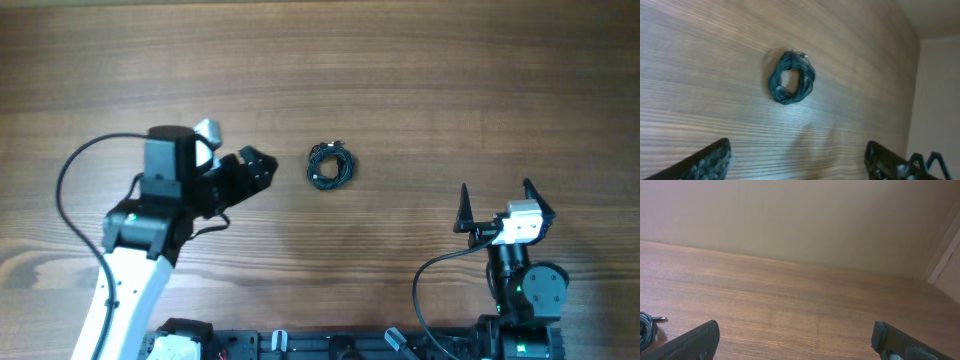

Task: Untangle cables
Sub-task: 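Move the left gripper forward toward the black cable coil, then close the left gripper on the black cable coil and lift it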

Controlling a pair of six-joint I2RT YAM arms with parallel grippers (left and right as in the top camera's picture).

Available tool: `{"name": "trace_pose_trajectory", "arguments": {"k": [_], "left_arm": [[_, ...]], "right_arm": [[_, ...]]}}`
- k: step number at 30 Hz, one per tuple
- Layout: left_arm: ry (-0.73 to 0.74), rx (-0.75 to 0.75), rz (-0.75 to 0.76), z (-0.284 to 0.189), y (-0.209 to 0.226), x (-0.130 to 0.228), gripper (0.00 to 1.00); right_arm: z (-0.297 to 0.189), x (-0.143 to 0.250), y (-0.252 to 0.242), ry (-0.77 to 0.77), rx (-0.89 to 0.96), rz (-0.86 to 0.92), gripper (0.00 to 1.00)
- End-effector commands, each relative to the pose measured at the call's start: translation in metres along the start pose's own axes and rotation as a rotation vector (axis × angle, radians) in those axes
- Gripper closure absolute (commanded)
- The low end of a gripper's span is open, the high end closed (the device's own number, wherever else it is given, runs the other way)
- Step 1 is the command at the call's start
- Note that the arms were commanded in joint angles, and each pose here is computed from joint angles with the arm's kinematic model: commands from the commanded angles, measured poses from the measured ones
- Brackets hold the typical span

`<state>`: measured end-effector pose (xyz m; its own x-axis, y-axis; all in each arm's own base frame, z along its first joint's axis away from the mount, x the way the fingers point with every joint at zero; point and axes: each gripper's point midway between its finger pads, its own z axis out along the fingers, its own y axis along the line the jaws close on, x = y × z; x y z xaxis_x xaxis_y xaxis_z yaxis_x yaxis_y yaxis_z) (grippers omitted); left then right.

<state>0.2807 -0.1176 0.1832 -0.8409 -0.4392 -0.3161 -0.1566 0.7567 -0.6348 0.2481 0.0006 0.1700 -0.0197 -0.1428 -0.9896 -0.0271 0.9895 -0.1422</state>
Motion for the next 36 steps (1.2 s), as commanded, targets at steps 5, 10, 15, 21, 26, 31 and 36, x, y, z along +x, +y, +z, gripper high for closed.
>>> {"name": "trace_pose_trajectory", "arguments": {"k": [5,10,15,21,26,31,36], "left_arm": [[-0.106,-0.124,0.315,0.051,-0.025,-0.021,0.06],[-0.123,-0.227,0.398,0.105,-0.010,-0.029,0.29],[-0.086,-0.230,0.481,0.164,0.000,-0.022,0.30],[0.002,-0.272,0.496,0.207,0.026,0.004,0.38],[0.033,-0.289,0.501,0.214,0.033,0.014,0.82],[0.030,-0.422,0.461,0.204,0.058,0.012,0.96],[-0.010,-0.566,0.298,0.169,0.076,0.010,0.96]], "right_arm": [[0.000,0.000,0.001,-0.001,-0.002,-0.013,0.00],[0.000,0.000,0.001,-0.001,-0.002,-0.013,0.00],[0.000,0.000,0.001,-0.001,-0.002,-0.014,0.00],[0.000,0.000,0.001,-0.001,-0.002,-0.013,0.00],[0.000,0.000,0.001,-0.001,-0.002,-0.013,0.00],[0.000,0.000,0.001,-0.001,-0.002,-0.013,0.00],[0.000,0.000,0.001,-0.001,-0.002,-0.013,0.00]]}}
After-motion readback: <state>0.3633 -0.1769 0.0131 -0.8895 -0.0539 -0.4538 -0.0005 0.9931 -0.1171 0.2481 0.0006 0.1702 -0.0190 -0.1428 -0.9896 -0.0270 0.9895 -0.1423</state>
